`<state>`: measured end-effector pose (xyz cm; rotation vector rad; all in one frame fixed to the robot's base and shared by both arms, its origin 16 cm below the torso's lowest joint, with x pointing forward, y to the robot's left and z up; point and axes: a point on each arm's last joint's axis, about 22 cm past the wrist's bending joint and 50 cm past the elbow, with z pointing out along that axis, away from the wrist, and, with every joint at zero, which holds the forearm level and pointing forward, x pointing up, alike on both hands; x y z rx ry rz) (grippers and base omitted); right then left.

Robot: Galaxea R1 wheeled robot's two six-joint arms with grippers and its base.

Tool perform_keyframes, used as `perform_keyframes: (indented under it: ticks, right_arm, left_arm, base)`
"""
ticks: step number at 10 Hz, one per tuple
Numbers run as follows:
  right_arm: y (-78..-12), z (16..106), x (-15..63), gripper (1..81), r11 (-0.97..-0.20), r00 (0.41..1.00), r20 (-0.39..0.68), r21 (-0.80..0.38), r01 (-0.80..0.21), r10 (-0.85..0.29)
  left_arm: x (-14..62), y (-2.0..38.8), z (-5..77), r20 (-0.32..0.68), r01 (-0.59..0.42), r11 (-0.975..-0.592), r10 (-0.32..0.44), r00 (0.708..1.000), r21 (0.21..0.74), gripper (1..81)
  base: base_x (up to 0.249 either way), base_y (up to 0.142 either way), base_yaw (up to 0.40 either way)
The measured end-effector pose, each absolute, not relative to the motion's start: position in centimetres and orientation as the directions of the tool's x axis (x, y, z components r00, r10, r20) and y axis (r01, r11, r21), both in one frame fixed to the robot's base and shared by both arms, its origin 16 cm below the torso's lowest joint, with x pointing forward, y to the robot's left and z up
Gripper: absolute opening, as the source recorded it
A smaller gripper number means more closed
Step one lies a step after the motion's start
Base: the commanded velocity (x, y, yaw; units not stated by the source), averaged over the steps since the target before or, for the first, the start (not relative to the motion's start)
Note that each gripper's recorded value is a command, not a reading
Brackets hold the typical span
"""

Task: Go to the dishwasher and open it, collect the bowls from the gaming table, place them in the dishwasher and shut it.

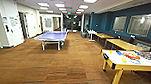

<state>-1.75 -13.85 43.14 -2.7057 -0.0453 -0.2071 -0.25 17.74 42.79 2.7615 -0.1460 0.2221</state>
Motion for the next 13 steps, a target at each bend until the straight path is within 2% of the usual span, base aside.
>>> perform_keyframes:
  ticks: [10,13]
  right_arm:
    - [-13.8,43.1,-2.0,81.1,-0.91,0.989,0.151,-0.41,0.063,0.0]
    - [-13.8,43.2,-0.9,81.1,-0.91,0.987,0.163,-0.41,0.067,-0.001]
  left_arm:
    - [-0.3,17.0,42.8,0.174,-0.131,-0.925,-0.072,0.982,0.357,81.1]
    - [0.4,17.0,42.9,0.18,-0.134,-0.925,-0.072,0.981,0.356,81.1]
  base:
    - [0.214,0.0,0.0]
    - [0.141,0.0,0.0]
